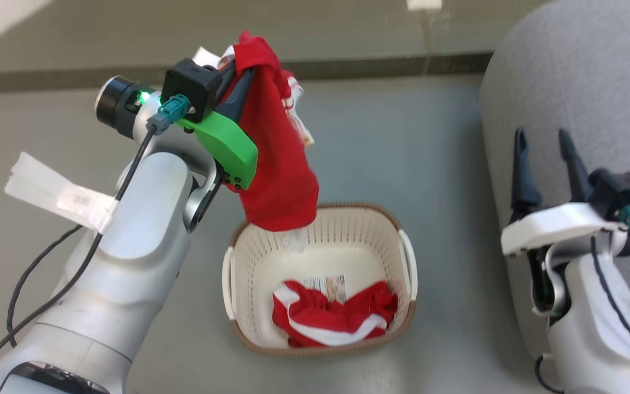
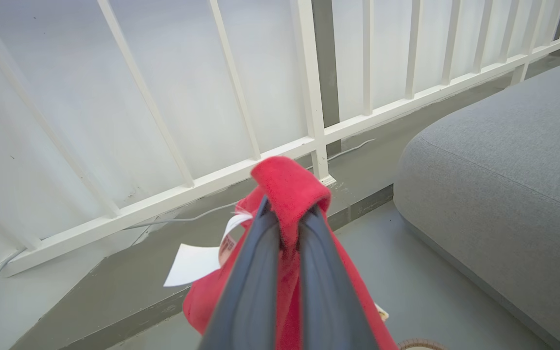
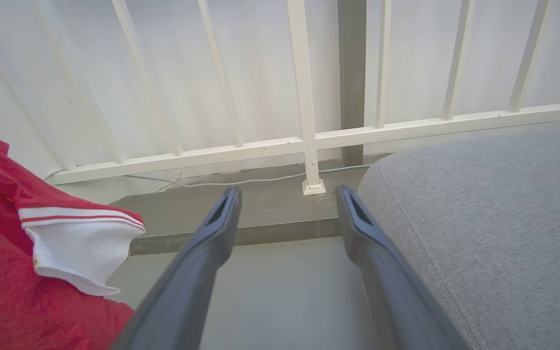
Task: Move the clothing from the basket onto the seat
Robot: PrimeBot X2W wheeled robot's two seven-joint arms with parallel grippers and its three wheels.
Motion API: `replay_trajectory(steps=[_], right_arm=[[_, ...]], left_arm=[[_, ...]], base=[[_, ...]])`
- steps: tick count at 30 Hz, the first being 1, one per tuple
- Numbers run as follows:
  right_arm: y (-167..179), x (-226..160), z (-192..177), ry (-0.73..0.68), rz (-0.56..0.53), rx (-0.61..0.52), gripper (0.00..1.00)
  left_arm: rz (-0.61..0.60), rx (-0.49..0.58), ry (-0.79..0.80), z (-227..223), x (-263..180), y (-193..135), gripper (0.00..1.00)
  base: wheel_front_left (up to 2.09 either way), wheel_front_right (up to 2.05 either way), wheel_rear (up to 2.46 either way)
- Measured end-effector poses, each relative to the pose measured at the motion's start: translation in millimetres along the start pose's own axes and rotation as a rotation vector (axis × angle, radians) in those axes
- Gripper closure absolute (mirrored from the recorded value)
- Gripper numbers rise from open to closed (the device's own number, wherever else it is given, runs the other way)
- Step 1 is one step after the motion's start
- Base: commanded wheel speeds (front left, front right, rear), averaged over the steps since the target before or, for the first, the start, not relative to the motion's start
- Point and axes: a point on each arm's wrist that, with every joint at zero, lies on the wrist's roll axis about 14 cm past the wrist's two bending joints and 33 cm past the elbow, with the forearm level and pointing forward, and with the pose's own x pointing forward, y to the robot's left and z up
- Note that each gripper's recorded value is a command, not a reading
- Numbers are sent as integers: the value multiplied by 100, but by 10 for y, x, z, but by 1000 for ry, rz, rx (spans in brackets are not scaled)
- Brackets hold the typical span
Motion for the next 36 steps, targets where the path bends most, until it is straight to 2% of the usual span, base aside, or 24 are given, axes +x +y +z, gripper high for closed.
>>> replay_trajectory(steps=[17, 23, 36], right_arm=[[345, -609, 213, -27, 109, 5, 0], [742, -729, 312, -50, 250, 31, 0], [1596, -923, 325, -47, 562, -5, 0]], left_arm=[[-87, 77, -90, 805, -318, -556, 100], [-122, 85, -117, 1010, -393, -733, 100], [-159, 69, -94, 979, -473, -895, 100]], base=[[0, 0, 0], [0, 0, 0], [0, 0, 0]])
